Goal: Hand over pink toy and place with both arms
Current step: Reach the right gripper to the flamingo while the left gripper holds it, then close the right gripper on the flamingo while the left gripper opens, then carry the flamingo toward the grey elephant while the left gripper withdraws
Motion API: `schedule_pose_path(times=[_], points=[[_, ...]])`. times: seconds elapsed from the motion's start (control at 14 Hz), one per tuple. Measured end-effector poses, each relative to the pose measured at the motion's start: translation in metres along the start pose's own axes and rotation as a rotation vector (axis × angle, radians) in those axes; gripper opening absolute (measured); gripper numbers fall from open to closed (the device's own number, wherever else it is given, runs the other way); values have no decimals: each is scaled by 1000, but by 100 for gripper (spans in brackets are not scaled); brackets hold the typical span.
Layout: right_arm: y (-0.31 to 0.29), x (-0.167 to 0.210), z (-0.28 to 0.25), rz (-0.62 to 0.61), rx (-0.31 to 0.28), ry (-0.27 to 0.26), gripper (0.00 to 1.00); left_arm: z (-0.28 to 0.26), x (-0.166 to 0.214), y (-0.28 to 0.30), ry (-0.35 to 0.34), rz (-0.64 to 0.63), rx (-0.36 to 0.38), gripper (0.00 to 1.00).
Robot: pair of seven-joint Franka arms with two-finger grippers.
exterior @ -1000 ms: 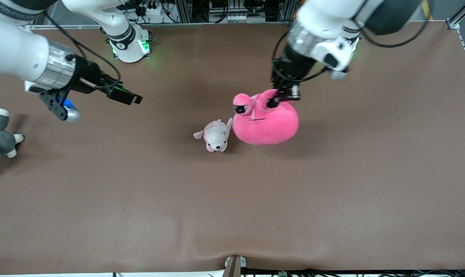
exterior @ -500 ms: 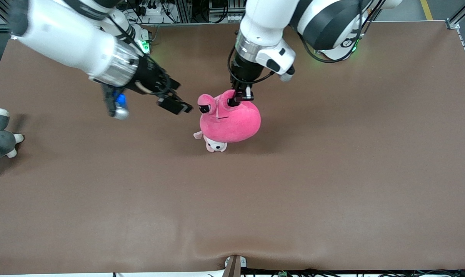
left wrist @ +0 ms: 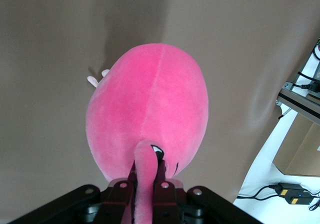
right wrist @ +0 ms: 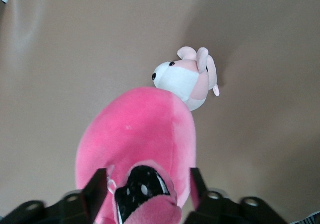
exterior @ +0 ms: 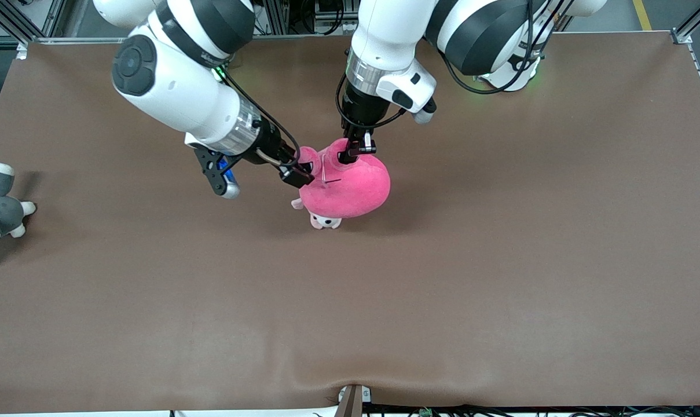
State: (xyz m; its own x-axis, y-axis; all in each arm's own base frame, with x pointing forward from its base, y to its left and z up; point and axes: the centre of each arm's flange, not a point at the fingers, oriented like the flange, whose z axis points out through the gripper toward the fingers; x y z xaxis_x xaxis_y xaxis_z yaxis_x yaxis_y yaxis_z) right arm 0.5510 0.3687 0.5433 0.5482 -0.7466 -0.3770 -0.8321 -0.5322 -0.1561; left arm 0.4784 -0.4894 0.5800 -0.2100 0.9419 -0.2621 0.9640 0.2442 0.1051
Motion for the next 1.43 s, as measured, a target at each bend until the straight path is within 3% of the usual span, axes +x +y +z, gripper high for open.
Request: schedule_pose_path(times=[0.36,0.93,1.14,1.43], points=[[0,-20,9,-31,-12,-3,15,0,2,3,2,-6,-4,13],[-4,8,-12,35,37,-51,11,-1,5,11,3,-18,-12,17],[-1,34,-28,74,32,-61,11,-2,7,15,3,-25,-18,40],[11,85,-52,95,0,-64,11,-4,13,26,7,-35,-29,83]])
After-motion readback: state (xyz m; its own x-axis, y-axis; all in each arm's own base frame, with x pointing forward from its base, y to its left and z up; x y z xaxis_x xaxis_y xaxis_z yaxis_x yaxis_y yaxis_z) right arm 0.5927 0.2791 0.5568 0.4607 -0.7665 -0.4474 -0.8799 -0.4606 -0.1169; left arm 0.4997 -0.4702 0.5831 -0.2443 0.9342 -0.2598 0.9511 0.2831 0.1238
